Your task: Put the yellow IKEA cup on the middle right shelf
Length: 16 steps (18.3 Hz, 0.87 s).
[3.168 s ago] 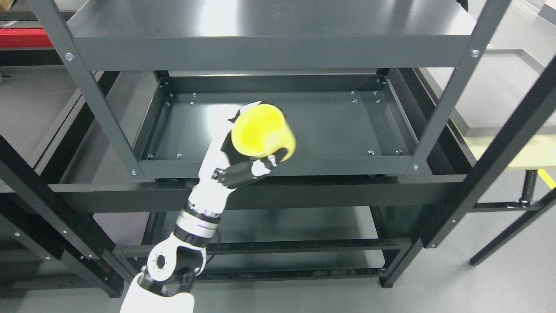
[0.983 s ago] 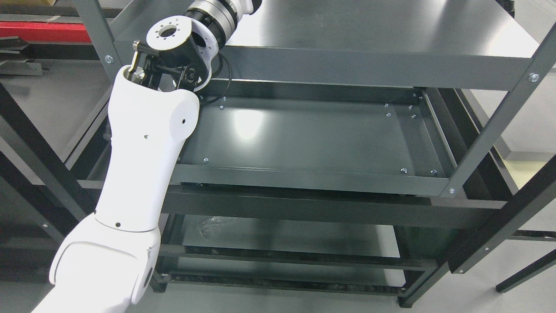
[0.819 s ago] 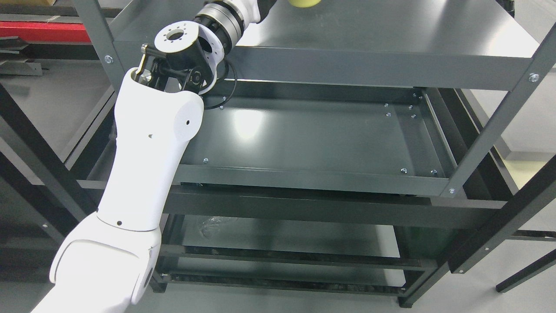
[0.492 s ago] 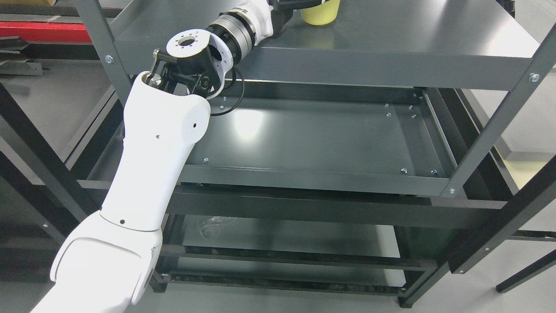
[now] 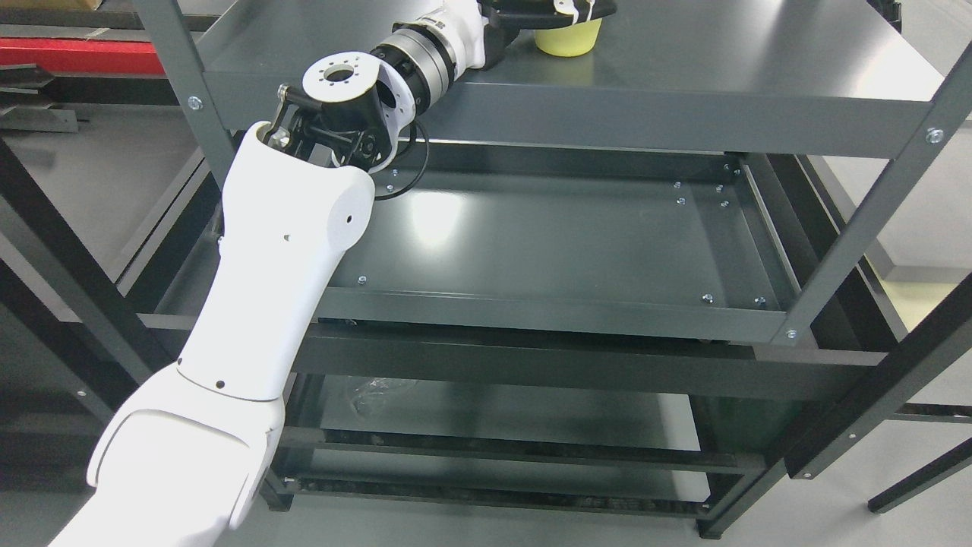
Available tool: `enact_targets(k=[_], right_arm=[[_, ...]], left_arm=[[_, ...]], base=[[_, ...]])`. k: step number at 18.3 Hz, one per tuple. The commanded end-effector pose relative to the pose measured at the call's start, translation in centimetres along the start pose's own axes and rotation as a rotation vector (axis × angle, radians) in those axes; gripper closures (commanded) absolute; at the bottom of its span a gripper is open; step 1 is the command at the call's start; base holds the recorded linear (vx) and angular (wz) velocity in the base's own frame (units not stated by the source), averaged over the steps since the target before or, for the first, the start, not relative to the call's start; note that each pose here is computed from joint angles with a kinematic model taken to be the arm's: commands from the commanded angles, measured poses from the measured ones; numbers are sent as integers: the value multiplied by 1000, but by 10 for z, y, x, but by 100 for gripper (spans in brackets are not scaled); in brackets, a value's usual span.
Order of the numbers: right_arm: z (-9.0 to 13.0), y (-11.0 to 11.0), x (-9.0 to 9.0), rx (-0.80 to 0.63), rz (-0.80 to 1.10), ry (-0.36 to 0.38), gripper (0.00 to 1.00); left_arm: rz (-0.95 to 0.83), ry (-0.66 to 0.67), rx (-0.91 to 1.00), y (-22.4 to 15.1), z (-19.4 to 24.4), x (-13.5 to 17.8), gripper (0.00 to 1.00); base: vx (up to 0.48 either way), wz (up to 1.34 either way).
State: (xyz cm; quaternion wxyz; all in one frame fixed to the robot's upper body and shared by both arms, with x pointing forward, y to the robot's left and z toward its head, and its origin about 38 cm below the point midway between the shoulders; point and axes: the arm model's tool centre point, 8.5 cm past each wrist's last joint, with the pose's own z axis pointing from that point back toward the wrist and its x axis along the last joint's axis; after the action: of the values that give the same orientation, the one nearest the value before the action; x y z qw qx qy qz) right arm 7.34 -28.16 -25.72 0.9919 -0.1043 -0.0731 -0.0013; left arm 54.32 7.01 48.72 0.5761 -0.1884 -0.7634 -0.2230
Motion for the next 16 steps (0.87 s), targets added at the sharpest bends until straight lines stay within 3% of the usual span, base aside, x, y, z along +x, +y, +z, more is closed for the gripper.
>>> enact_targets(k=[1,6,10,16], right_arm=[[-1,-9,-9,-7,-3,15,1],[-1,-9,-9,-7,-3,15,1],[-1,-9,-9,-7,-3,15,1],[-1,-9,-9,-7,-3,15,1]], left_arm=[[-60,-145,37,11,17,60,1],[-135,-270,47,3,35,107,1],[-154,-290,19,-9,45,122,1],[-198,-339,-185,-30,60,136,3]], base=[[-4,-14],[-2,-6],[0,0],[0,0]])
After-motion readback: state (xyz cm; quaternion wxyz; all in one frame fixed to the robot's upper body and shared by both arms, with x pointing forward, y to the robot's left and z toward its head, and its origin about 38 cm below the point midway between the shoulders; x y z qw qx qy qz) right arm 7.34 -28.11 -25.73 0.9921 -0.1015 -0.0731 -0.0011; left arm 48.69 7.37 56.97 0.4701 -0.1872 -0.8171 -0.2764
